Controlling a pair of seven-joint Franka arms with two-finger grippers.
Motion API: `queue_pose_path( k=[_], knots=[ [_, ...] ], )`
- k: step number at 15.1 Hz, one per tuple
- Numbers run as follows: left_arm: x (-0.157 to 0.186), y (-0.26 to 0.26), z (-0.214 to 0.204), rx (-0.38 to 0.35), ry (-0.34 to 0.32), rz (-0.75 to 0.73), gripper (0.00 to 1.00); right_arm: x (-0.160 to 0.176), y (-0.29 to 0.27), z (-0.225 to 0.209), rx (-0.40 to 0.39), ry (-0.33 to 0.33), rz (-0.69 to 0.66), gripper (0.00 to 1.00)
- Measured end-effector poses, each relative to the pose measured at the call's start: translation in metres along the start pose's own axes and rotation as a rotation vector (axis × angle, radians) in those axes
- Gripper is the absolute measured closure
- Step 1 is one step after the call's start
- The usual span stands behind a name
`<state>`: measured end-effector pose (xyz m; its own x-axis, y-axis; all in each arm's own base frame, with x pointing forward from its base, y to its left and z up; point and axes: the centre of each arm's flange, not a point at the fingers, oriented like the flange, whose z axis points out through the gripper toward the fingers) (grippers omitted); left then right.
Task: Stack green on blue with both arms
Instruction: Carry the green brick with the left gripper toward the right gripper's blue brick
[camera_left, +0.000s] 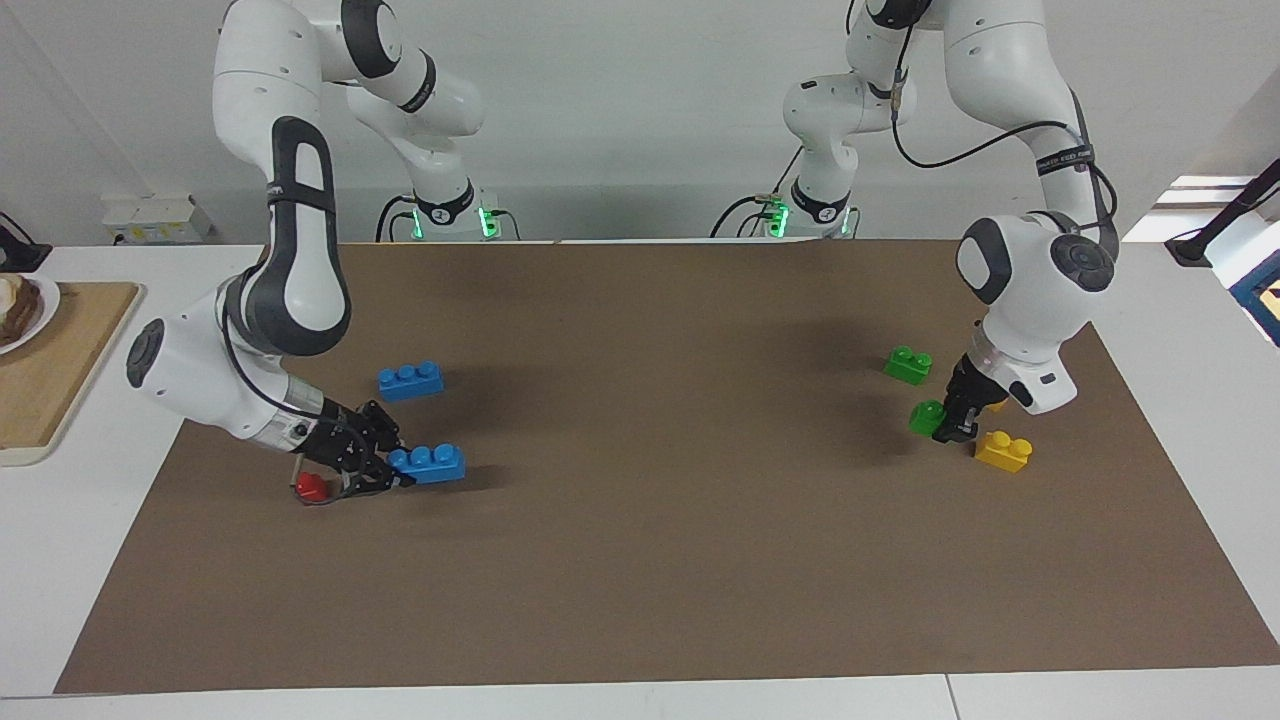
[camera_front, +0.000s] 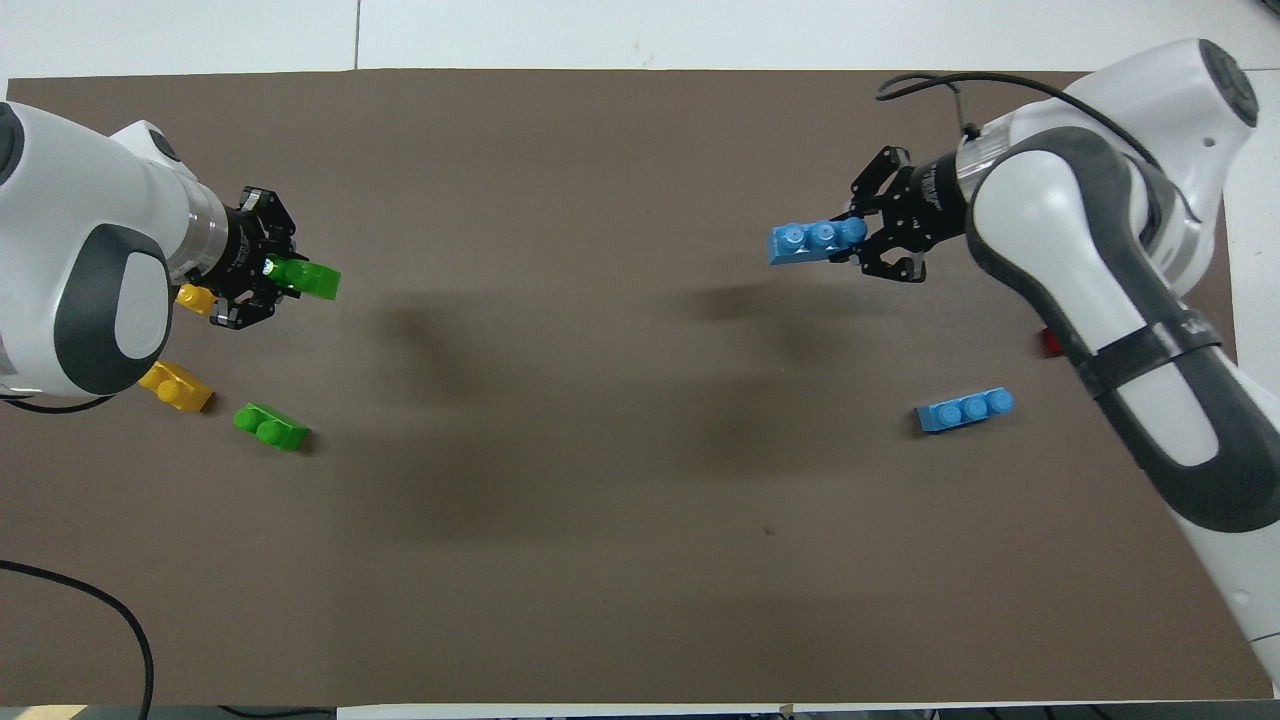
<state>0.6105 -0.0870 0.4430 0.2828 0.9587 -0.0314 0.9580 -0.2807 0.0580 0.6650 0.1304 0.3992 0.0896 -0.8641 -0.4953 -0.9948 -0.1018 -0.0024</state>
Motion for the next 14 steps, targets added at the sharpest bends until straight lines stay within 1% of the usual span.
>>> queue_pose_path(
  k=[1, 3, 5, 6, 8, 10, 12, 14],
  knots=[
    [-0.013, -0.003, -0.008, 0.011, -0.001, -0.025, 0.66, -0.025, 0.002, 0.014, -0.005, 0.003, -0.012, 0.66],
    [-0.043, -0.008, -0.02, 0.034, -0.002, -0.068, 0.66, -0.064, 0.006, 0.04, 0.018, 0.012, 0.001, 0.66],
    [-0.08, -0.01, -0.028, 0.038, -0.001, -0.117, 0.66, -0.086, 0.013, 0.068, 0.056, 0.025, 0.02, 0.66],
    [-0.099, -0.011, -0.03, 0.037, -0.001, -0.14, 0.66, -0.089, 0.018, 0.083, 0.074, 0.024, 0.038, 0.66],
    [-0.134, -0.013, -0.03, 0.037, -0.001, -0.174, 0.66, -0.09, 0.028, 0.108, 0.107, -0.002, 0.093, 0.66],
    [-0.16, -0.015, -0.03, 0.035, -0.003, -0.202, 0.66, -0.087, 0.035, 0.123, 0.129, -0.004, 0.15, 0.66],
    [-0.182, -0.014, -0.032, 0.004, -0.011, -0.237, 0.66, -0.085, 0.041, 0.133, 0.134, 0.006, 0.164, 0.66],
    [-0.201, -0.013, -0.034, -0.036, -0.026, -0.27, 0.66, -0.092, 0.048, 0.145, 0.143, 0.014, 0.155, 0.66]
  ],
)
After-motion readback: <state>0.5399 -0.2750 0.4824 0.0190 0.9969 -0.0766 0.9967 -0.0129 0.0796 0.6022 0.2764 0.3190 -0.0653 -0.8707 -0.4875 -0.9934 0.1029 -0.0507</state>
